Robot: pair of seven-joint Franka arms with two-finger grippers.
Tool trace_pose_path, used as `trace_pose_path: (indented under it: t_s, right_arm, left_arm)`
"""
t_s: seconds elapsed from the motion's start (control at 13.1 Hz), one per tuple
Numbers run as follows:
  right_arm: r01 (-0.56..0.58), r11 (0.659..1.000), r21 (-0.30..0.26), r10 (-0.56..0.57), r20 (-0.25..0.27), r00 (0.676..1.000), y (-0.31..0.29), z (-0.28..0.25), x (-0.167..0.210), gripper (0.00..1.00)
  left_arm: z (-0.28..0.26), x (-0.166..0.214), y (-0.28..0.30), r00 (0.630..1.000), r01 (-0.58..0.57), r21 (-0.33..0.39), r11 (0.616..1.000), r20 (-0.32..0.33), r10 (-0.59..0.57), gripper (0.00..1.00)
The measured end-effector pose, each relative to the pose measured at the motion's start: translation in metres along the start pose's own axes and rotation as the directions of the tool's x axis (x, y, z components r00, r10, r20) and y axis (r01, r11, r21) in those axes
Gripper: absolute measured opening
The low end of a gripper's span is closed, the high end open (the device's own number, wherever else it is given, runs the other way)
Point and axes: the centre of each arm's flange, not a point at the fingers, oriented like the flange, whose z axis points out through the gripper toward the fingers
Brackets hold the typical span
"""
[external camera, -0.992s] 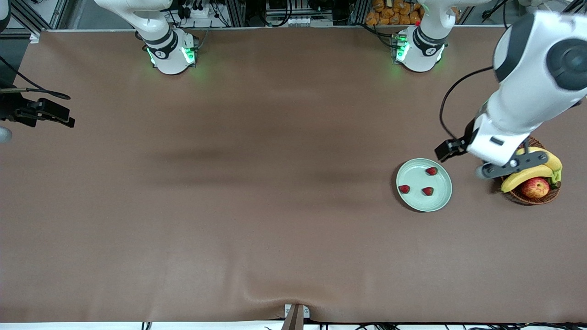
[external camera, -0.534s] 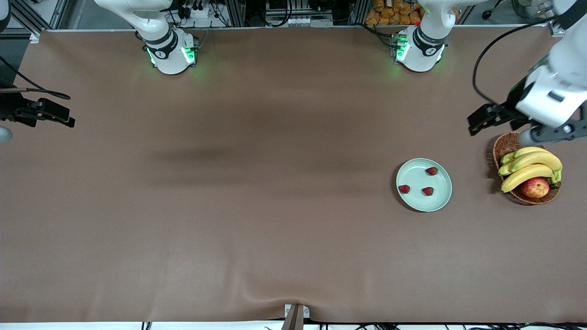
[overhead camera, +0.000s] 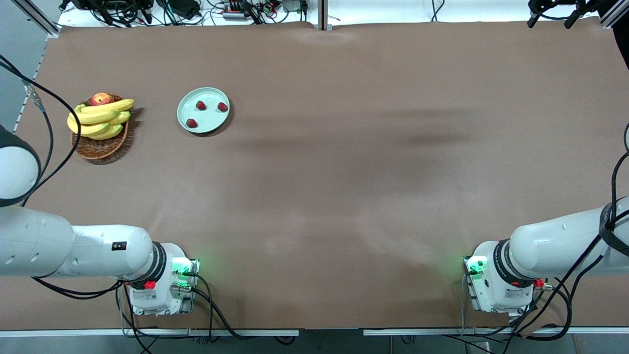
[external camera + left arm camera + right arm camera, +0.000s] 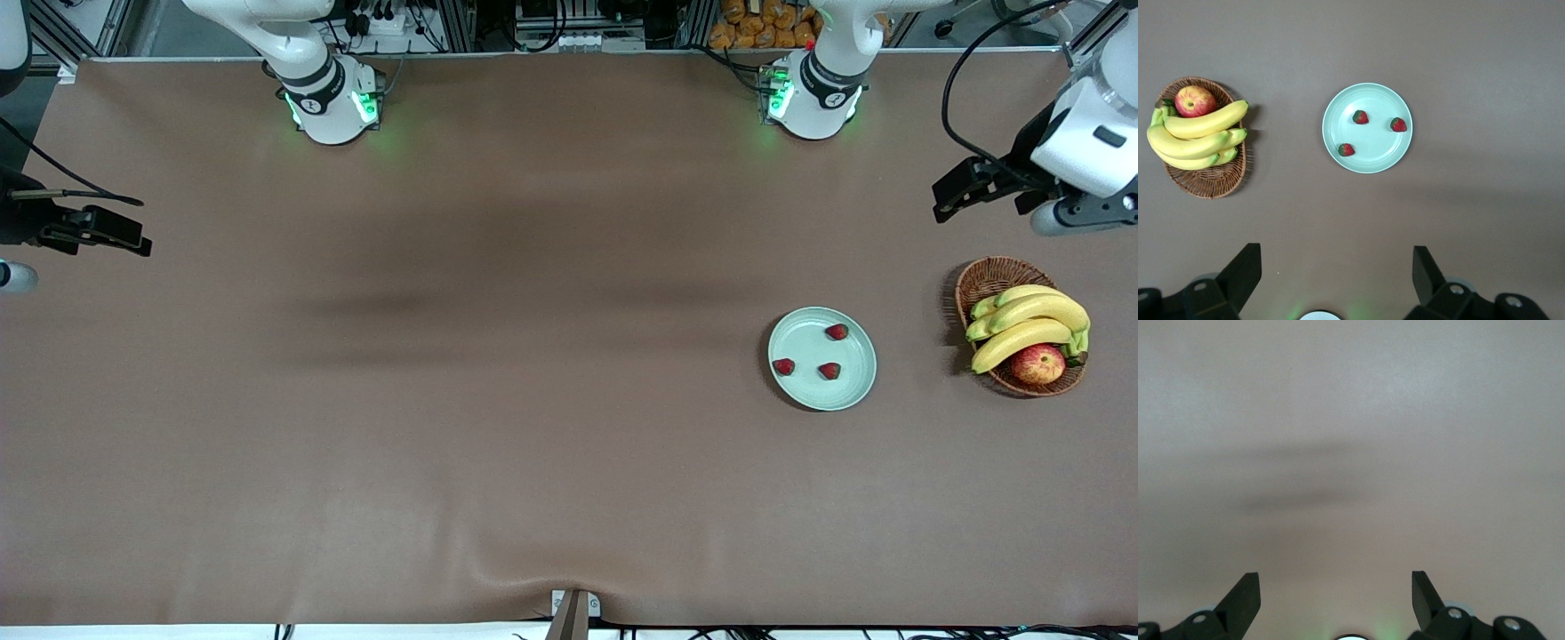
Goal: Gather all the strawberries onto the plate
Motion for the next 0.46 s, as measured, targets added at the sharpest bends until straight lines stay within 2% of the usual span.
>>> trace_pose_path:
  t_s: [0.46]
  right_arm:
    - [0.010, 1.000, -0.001, -0.010, -0.018, 1.000, -0.005, -0.016, -0.007, 1.00]
  left_arm:
    - [-0.001, -0.003, -0.005, 1.000, 0.000, -0.007, 1.000, 0.001, 0.000, 1.00]
